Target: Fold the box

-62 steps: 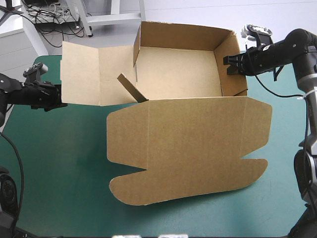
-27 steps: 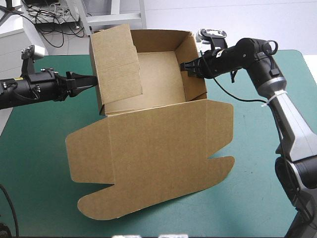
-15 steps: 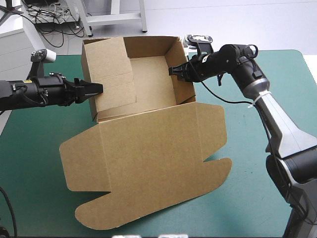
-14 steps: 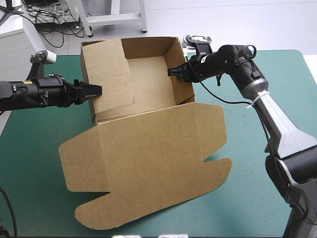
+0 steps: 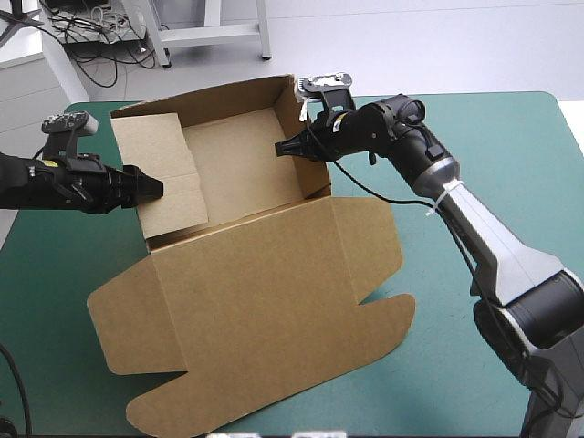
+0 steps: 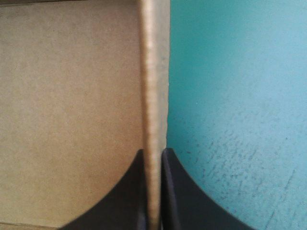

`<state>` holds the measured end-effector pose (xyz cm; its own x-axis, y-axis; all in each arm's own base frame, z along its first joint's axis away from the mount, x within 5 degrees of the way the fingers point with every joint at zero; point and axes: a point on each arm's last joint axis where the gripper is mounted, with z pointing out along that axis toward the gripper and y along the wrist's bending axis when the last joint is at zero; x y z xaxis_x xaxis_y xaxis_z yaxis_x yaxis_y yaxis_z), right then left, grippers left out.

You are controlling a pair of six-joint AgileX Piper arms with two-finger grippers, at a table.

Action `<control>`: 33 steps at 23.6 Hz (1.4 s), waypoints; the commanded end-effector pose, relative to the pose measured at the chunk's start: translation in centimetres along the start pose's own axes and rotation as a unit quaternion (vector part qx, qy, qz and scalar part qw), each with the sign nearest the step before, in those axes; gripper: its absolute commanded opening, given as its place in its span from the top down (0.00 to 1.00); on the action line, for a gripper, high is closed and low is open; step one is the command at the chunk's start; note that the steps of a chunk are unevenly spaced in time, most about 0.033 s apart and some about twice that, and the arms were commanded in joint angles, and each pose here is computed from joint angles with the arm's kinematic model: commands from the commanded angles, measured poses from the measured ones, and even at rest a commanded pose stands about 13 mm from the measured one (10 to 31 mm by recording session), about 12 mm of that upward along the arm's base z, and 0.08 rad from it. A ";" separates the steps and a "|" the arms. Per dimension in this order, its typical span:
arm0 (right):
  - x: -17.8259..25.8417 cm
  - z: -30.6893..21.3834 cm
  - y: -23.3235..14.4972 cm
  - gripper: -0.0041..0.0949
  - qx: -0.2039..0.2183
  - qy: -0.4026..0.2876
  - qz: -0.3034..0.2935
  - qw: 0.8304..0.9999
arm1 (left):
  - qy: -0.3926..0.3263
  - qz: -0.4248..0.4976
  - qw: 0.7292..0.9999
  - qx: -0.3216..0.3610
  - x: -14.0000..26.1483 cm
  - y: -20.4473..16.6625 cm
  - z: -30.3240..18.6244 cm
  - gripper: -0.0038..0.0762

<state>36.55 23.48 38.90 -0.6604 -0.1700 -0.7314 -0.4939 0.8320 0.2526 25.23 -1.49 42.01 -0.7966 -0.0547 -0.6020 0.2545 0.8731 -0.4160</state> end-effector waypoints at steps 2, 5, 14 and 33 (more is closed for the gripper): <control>-1.9 -3.7 2.0 0.97 -0.030 -0.078 0.011 0.996 | -0.025 -0.003 1.000 -0.002 -0.2 -1.0 -1.2 0.40; -1.9 -3.7 2.0 0.97 -0.030 -0.078 0.015 0.996 | -0.031 -0.010 0.999 -0.006 -0.3 -0.9 -1.2 0.46; -1.6 -4.1 2.5 0.97 -0.015 -0.070 -0.003 0.997 | -0.027 0.062 0.995 -0.079 -1.1 -1.4 1.8 0.96; 4.9 -0.7 -1.3 0.98 0.146 0.147 0.025 0.978 | 0.065 0.068 0.994 -0.062 -3.1 -4.6 13.3 0.96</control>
<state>34.58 20.80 35.42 -0.8355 -0.2287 -0.4997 -0.2646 0.9644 0.0009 33.60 -10.32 35.06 -0.8766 0.1400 -0.4605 0.2595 0.9432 -0.2072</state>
